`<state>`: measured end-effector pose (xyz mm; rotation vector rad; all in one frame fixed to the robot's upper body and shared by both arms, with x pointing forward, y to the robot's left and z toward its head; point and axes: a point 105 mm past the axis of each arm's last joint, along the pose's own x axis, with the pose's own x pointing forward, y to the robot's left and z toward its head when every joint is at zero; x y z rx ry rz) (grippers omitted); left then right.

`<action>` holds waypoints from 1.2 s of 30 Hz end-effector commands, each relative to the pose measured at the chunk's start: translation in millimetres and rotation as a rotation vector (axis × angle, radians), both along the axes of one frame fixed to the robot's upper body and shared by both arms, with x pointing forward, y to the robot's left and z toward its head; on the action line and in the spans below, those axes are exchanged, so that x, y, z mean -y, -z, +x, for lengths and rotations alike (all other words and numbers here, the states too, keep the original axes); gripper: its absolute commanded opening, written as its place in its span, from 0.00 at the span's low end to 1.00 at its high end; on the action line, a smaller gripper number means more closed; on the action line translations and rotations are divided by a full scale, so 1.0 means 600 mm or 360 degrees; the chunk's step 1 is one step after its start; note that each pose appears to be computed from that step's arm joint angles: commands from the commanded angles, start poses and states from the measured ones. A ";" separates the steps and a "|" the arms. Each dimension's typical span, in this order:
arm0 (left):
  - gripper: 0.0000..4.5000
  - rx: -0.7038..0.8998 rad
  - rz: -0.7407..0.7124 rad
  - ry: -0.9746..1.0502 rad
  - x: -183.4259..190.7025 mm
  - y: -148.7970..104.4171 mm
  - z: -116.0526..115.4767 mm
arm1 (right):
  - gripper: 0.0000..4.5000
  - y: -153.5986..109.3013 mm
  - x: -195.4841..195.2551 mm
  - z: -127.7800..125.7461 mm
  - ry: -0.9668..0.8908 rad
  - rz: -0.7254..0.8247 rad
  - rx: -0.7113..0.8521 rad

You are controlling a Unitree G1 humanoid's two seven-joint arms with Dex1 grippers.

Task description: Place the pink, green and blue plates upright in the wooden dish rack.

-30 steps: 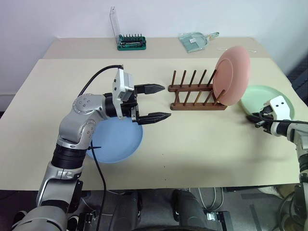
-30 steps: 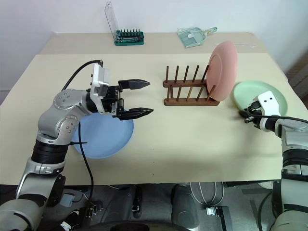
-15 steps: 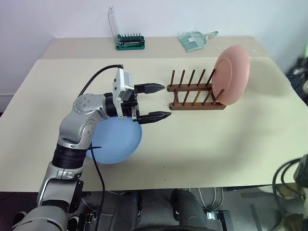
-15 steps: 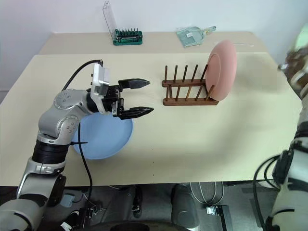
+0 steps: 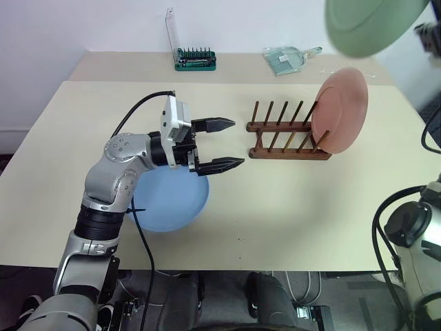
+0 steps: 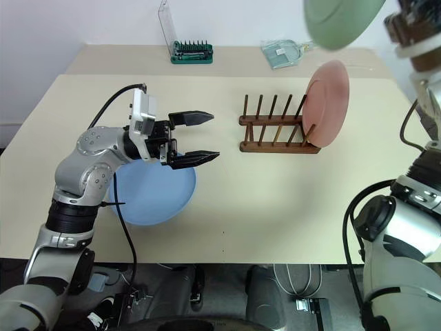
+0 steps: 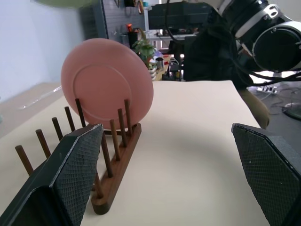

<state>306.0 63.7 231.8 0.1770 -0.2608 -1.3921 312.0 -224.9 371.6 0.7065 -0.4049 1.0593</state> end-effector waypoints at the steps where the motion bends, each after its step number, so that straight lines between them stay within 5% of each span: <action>1: 1.00 0.0058 -0.0022 0.0007 -0.002 -0.014 -0.008 | 0.01 0.035 -0.012 -0.010 -0.0069 -0.0106 -0.0096; 21: 1.00 0.0048 -0.0016 0.0003 -0.003 -0.015 -0.009 | 0.01 0.127 0.006 0.068 0.0229 -0.0040 -0.0396; 32: 1.00 0.0048 -0.0017 -0.0027 -0.007 -0.014 -0.011 | 0.01 0.167 -0.018 0.084 0.0260 -0.0219 -0.0477; 36: 1.00 0.0045 -0.0018 -0.0030 -0.008 -0.014 -0.011 | 0.32 0.162 -0.019 0.083 0.0254 -0.0198 -0.0451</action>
